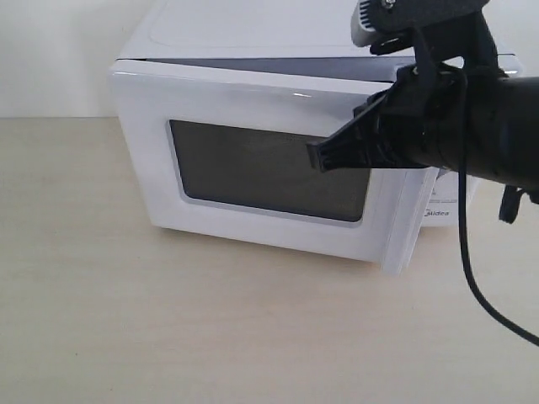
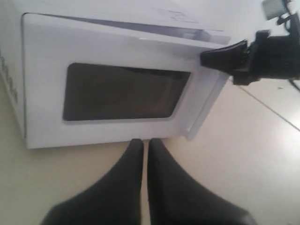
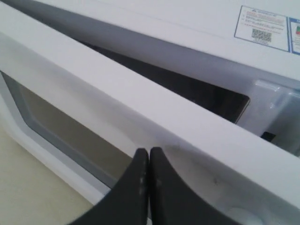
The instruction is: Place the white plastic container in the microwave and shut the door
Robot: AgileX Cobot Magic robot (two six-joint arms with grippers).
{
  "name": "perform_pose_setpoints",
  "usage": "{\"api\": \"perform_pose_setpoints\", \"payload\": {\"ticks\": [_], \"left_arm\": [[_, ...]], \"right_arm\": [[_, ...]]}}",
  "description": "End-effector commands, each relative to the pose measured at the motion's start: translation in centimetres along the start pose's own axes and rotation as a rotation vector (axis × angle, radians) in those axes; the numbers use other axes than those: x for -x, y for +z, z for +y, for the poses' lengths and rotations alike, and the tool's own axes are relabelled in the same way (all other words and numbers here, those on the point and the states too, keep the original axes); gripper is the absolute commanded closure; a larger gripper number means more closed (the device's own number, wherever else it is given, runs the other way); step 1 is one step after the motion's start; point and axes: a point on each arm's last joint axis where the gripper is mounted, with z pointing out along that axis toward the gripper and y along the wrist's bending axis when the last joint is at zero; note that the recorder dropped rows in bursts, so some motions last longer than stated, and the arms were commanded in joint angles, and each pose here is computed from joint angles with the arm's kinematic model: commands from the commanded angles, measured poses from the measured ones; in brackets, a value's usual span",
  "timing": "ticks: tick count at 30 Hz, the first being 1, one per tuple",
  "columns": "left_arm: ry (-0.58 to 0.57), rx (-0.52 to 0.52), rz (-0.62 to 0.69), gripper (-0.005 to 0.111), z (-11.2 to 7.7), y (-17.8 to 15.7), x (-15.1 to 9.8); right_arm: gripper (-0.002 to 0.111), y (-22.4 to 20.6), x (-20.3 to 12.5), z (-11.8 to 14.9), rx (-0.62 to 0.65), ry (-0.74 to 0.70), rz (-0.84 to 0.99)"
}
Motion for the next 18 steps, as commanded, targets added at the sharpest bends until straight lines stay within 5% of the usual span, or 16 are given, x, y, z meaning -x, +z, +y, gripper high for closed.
{"api": "perform_pose_setpoints", "payload": {"ticks": [1,18], "left_arm": [[-0.038,0.105,0.012,0.102,1.1,-1.4,-0.7],[-0.064,0.138,-0.118,0.102,1.9,-6.4,-2.2]], "right_arm": [[0.109,-0.1,0.7,-0.2,-0.028,0.009,-0.016],[0.109,0.8,0.2,-0.3,-0.069,-0.005,0.017]]}}
